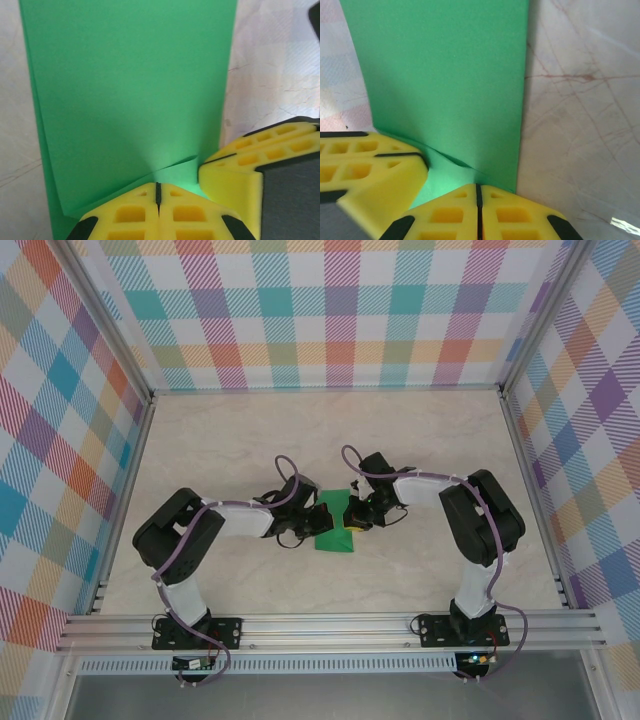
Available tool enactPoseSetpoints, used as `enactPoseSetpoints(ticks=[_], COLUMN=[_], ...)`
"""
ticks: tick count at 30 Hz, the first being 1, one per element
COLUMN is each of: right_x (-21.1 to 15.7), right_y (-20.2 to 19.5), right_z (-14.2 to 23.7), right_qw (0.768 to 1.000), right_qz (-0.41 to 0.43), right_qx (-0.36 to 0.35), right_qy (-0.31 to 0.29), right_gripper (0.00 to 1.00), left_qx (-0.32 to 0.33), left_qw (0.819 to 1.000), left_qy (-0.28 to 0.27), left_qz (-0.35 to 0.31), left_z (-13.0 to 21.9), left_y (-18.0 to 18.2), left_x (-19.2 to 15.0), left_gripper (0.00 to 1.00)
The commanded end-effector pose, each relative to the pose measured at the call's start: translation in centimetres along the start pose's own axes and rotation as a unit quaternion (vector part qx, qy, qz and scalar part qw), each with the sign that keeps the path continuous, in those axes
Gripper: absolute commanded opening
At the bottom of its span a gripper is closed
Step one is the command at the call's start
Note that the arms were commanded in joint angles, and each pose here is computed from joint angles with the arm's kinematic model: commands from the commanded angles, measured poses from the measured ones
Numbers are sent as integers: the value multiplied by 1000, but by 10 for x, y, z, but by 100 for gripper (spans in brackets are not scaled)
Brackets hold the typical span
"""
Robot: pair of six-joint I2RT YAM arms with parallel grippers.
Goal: Fold a paper plane with a square sheet of paper (pick it up from the middle)
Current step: Fold the triangle a second time at the center of the table.
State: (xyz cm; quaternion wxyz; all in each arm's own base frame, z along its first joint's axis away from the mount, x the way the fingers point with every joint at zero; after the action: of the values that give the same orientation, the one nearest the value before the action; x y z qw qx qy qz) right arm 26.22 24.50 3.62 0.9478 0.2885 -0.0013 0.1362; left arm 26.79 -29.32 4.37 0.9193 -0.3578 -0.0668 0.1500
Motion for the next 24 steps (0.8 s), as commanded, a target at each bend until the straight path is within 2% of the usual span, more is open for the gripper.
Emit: enactPoseSetpoints(ticks=[1,7,14,18,24], right_x=[-41,-35,-15,-27,-41], right_y=[-39,-32,25,43,48], right_z=[-14,-7,26,28,15], right_qw=[993,995,998,997,996], right_qz=[-44,-31,54,79,81], right_qx=[-82,-73,18,24,14], right_qy=[68,54,-4,-2,20], right_gripper=[8,9,10,10,9], left_qx=[10,71,93,100,105], left_qw=[1000,997,995,995,994], left_qy=[-6,-23,-7,-6,-7], left_qz=[4,14,22,27,29], left_z=[-3,0,-6,-7,-7], left_y=[9,43,61,66,69], left_x=[-4,-7,-15,-16,-16], left_gripper=[3,1,1,1,0])
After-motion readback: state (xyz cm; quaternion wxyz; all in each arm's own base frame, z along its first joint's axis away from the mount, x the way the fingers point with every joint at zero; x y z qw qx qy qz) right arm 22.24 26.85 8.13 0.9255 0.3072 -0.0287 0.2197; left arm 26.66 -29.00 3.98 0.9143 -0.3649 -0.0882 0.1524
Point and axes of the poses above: each hand's point on the last joint's axis, 136 mm out from that joint toward the fingers, its own z axis back along the fingers, its own y axis along the line the jaws close on, x = y × z, the point moved 3 cm from there along z, back along the fingers, and after that the axes turned 14 degrees about z, right-handed, at the moved point
